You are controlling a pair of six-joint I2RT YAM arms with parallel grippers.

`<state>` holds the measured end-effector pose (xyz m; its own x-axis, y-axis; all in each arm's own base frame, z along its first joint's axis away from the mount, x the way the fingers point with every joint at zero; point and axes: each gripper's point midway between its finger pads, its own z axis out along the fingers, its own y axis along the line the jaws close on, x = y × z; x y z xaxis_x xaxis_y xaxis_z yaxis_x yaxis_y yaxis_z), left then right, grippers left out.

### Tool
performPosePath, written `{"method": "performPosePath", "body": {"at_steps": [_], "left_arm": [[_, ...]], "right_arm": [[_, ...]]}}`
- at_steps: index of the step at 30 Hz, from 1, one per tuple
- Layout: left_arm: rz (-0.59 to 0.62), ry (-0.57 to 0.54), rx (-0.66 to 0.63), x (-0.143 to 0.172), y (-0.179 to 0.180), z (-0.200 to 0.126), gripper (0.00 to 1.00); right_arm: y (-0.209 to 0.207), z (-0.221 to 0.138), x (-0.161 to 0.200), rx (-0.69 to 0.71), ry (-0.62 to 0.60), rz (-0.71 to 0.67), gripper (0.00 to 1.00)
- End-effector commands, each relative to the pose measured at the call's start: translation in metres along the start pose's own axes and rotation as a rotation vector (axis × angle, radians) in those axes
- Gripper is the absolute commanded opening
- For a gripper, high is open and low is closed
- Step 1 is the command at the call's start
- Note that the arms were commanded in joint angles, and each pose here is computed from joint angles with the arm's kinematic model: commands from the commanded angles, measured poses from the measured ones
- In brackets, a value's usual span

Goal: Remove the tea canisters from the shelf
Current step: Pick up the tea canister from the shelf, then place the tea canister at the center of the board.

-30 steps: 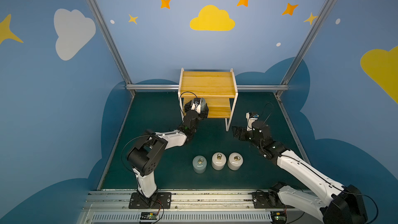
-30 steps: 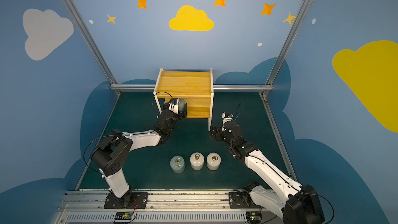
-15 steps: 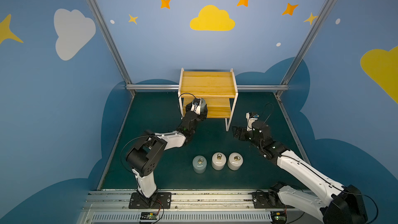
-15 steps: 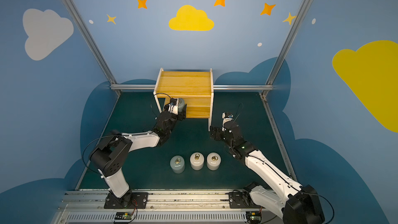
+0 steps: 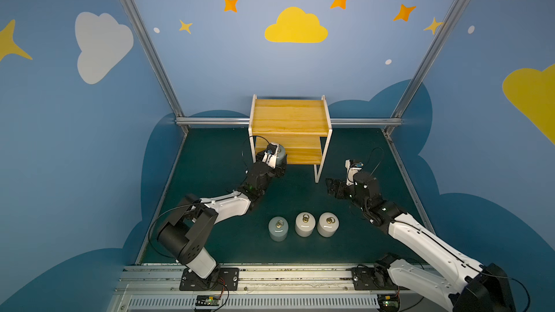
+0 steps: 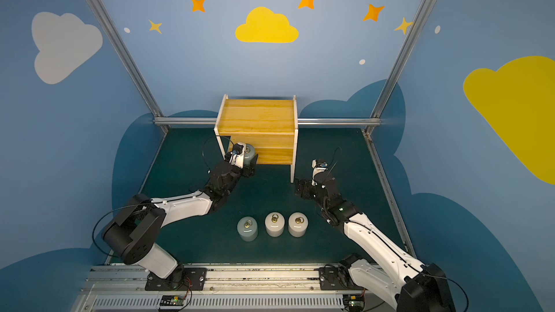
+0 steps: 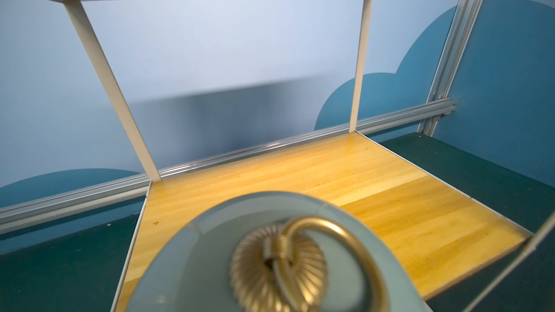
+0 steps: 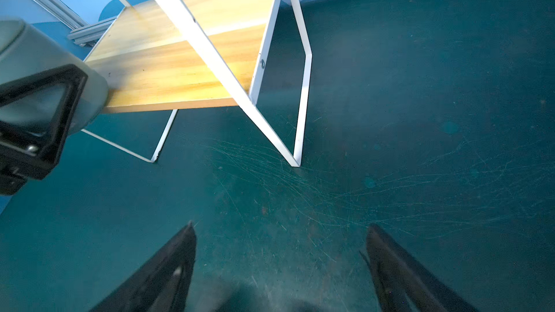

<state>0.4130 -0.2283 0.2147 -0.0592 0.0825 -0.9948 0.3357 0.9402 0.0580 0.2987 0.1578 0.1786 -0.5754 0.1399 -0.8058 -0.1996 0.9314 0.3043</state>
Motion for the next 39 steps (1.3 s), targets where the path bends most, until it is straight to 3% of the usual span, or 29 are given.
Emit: {"method": "performPosePath", "body": {"at_steps": [1,16,39], "left_arm": [[-0.030,-0.080,0.043,-0.030,-0.005,-0.014,0.68],[-0.067,-0.059,0.107,-0.022,-0.006,-0.082,0.65],[-0.099,0.078,-0.055,0.064,0.027,-0.163,0.62]], "right_arm": [[-0.006,-0.003,0.000,0.019,-0.017,-0.008,0.91],[-0.007,-0.006,-0.003,0.006,-0.029,-0.020,0.91],[-0.009,-0.010,0.006,0.002,-0.013,-0.038,0.91]]}}
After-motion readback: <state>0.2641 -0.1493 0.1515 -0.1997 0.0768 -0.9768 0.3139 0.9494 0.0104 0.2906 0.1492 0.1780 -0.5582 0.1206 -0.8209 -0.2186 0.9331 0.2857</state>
